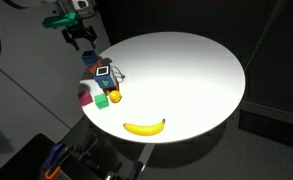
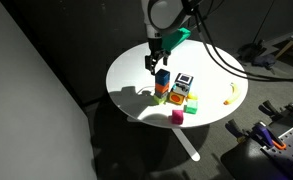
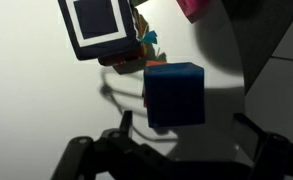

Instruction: Pick up the blue block and put it on the orange block

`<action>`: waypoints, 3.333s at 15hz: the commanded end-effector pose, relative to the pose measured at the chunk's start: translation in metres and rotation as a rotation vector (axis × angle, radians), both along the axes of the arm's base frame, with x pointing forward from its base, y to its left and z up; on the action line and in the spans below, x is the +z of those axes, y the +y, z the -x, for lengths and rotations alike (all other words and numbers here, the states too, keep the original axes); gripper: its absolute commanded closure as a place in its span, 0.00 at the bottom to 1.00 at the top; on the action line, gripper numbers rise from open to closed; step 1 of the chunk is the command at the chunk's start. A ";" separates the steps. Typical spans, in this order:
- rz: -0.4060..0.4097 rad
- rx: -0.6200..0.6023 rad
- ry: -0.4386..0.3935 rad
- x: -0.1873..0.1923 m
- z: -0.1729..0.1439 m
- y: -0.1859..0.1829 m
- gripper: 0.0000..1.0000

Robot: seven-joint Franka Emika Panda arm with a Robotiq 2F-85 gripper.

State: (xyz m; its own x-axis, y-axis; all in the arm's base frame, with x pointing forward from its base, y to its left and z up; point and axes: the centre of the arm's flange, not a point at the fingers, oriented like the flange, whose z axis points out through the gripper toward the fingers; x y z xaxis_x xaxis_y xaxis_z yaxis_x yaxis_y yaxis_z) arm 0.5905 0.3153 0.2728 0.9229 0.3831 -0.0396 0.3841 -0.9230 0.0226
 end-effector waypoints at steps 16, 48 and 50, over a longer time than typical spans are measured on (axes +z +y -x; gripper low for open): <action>0.046 -0.089 0.051 0.070 0.037 -0.010 0.00; 0.020 -0.266 -0.013 0.165 0.114 -0.085 0.00; -0.010 -0.229 -0.005 0.173 0.116 -0.082 0.00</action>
